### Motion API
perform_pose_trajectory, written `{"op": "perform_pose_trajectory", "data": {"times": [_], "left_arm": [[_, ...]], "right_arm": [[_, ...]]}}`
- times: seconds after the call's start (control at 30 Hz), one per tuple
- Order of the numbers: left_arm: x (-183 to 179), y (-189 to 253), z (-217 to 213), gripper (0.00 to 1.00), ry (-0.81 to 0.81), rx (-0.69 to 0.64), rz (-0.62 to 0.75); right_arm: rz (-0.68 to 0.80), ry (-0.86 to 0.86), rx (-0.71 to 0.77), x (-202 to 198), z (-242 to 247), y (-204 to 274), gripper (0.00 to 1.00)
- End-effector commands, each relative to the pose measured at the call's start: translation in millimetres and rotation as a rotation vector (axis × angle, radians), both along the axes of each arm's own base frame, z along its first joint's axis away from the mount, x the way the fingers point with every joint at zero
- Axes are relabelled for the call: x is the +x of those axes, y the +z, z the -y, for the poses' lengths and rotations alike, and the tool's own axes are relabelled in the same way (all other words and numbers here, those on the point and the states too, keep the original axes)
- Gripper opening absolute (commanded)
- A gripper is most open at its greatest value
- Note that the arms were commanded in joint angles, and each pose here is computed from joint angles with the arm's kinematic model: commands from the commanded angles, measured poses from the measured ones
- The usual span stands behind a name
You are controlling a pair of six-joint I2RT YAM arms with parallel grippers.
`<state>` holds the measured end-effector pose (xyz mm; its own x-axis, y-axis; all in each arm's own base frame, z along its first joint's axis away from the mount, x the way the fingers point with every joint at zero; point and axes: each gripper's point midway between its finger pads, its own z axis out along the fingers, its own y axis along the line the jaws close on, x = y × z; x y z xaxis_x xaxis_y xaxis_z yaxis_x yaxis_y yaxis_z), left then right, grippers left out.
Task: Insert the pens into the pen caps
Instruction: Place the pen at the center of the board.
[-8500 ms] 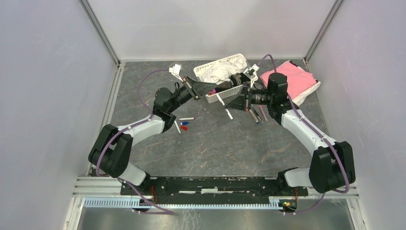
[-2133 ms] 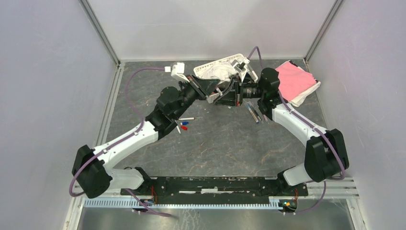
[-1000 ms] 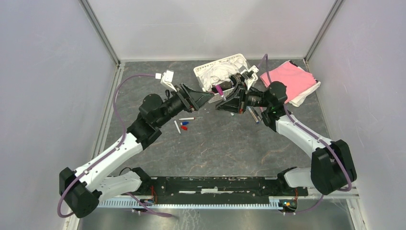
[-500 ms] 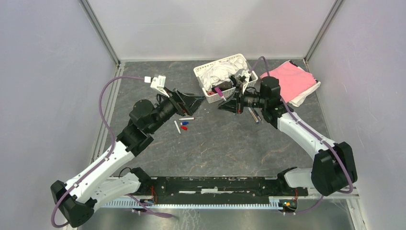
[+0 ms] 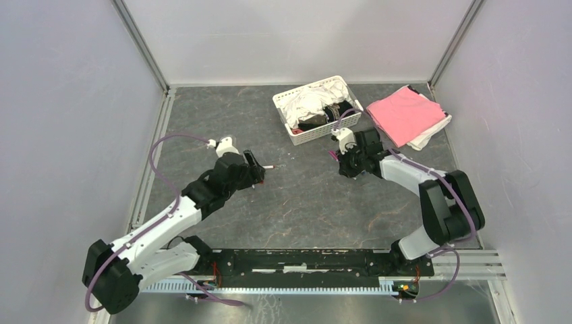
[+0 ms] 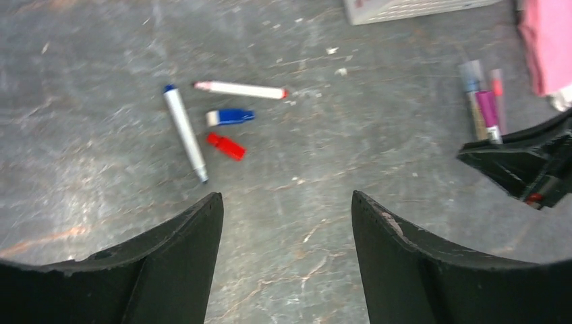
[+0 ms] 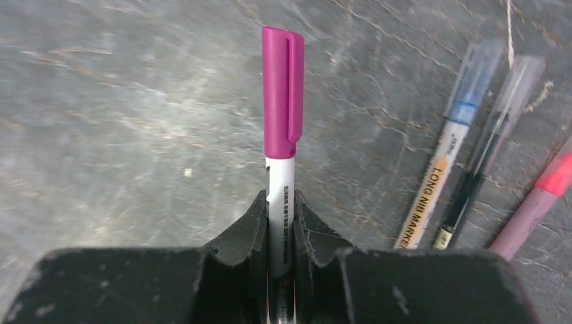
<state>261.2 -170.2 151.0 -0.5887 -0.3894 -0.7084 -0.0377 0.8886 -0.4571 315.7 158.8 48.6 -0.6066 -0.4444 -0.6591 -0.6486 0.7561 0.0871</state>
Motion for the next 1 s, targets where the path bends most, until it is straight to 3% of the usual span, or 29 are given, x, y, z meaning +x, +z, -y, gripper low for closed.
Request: {"op": "perform_pose_trajectory", "data": {"times": [0.0, 0.2, 0.33, 0.47, 0.7, 0.97], "left_arm": [[2, -23, -23, 0.74, 0.141, 0.024, -0.065], [3, -41, -33, 0.73, 0.171, 0.091, -0.121], [8, -46, -33, 0.62, 0.16, 0.125, -0.143], [13, -48, -33, 0.56, 0.153, 0.16, -0.156], [21, -54, -28, 0.47, 0.121, 0.19, -0.191], [29, -64, -33, 0.42, 0.071, 0.246, -0.247]], "right_arm": [[0.044, -0.046, -0.117, 32, 21, -9, 0.05], [0.003, -0.059, -0.148, 40, 28, -24, 0.13], [0.001, -0.059, -0.141, 41, 31, -21, 0.21], [0.029, -0.058, -0.114, 46, 35, -6, 0.33], [0.117, 0.032, -0.03, 52, 29, 43, 0.41], [0.206, 0.307, 0.253, 28, -24, 106, 0.46]]}}
